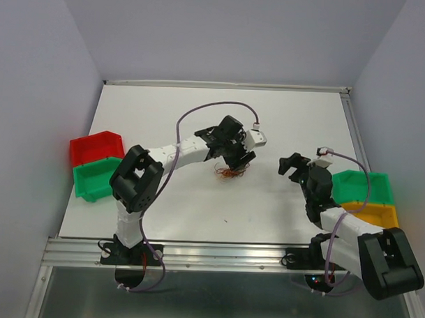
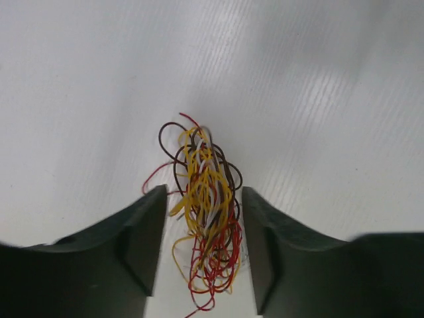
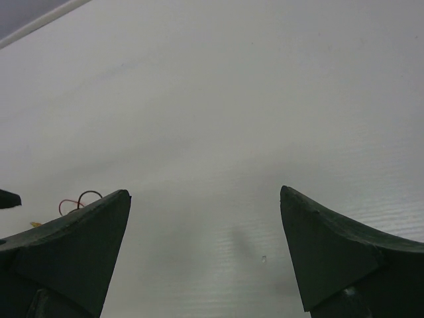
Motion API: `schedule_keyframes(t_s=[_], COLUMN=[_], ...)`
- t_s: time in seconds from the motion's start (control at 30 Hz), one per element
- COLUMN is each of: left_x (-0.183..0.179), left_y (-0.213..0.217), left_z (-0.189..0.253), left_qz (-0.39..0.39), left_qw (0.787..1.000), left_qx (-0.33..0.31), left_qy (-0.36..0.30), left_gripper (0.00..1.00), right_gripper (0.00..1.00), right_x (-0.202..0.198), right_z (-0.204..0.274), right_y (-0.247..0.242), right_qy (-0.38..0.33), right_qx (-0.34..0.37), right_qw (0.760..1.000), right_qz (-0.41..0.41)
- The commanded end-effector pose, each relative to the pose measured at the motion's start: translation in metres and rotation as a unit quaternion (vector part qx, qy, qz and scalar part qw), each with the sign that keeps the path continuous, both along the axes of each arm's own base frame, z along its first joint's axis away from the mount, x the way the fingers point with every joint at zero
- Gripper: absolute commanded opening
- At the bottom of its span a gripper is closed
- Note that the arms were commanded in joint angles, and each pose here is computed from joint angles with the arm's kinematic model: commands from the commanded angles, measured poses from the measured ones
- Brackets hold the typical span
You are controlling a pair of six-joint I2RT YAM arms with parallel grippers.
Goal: Untangle the cables
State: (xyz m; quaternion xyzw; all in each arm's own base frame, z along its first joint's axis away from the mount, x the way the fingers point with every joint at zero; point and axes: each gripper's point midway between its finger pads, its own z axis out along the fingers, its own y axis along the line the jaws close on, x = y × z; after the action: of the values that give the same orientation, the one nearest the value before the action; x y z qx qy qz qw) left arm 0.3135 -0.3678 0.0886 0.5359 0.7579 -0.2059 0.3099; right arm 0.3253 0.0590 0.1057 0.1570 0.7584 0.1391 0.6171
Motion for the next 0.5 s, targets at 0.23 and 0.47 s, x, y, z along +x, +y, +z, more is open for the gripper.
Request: schedule_keyframes(t_s=[0.23,0.47], left_x=[0.021,0.018], left_y=[0.069,0.061], left_z=[0.073,0.038], left_qz=[0.040,0.027], left_qw=[0.991,0.994], left_qx=[-0.125,-0.097], left_qy=[-0.012,0.034], left_gripper=[0.79,0.79], right_gripper=[0.94,0.79], right_x=[0.010,0.013], right_z=[0.024,0.007], right_y=[0.081,0.120], right_qy=[-0.006,0.030], right_qx=[0.043,0.047], right_qw=[0.977,0.962], right_qz=[0.210,0.268])
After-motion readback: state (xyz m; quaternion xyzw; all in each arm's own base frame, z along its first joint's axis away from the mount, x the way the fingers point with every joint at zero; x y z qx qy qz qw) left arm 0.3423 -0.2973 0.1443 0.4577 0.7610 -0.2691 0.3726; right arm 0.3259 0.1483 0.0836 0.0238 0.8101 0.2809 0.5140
